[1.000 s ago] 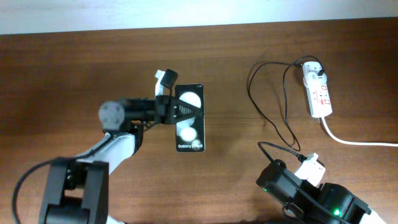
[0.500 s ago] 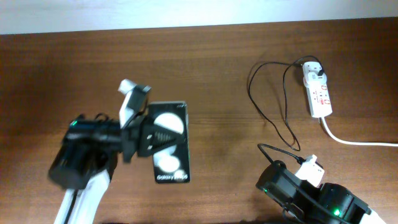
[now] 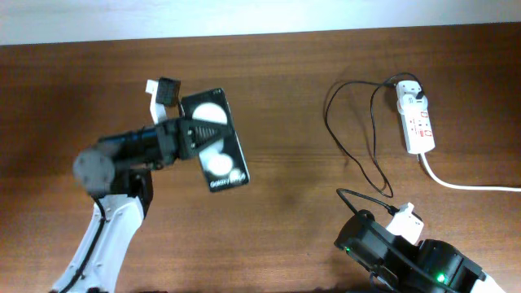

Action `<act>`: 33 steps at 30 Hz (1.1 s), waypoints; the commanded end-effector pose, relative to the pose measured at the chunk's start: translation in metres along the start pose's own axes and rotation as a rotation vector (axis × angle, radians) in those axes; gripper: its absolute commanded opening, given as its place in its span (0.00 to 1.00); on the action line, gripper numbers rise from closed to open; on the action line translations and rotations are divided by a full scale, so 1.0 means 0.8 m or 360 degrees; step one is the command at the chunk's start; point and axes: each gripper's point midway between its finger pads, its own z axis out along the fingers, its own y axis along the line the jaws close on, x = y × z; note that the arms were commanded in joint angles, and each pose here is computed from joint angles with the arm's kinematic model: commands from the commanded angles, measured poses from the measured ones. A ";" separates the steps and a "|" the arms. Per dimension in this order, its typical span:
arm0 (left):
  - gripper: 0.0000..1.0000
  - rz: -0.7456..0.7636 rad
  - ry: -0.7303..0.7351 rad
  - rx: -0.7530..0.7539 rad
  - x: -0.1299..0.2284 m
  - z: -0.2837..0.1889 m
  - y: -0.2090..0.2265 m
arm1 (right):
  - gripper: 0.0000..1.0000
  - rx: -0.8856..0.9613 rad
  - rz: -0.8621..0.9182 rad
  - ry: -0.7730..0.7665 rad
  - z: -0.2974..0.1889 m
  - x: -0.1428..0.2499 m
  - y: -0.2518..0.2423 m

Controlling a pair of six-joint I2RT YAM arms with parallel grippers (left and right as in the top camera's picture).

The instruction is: Plug charger to phone and switch on socket

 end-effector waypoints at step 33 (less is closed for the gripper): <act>0.00 -0.0520 0.0224 -0.0848 0.070 0.004 0.214 | 0.99 -0.0084 -0.0072 -0.0427 -0.006 -0.056 0.019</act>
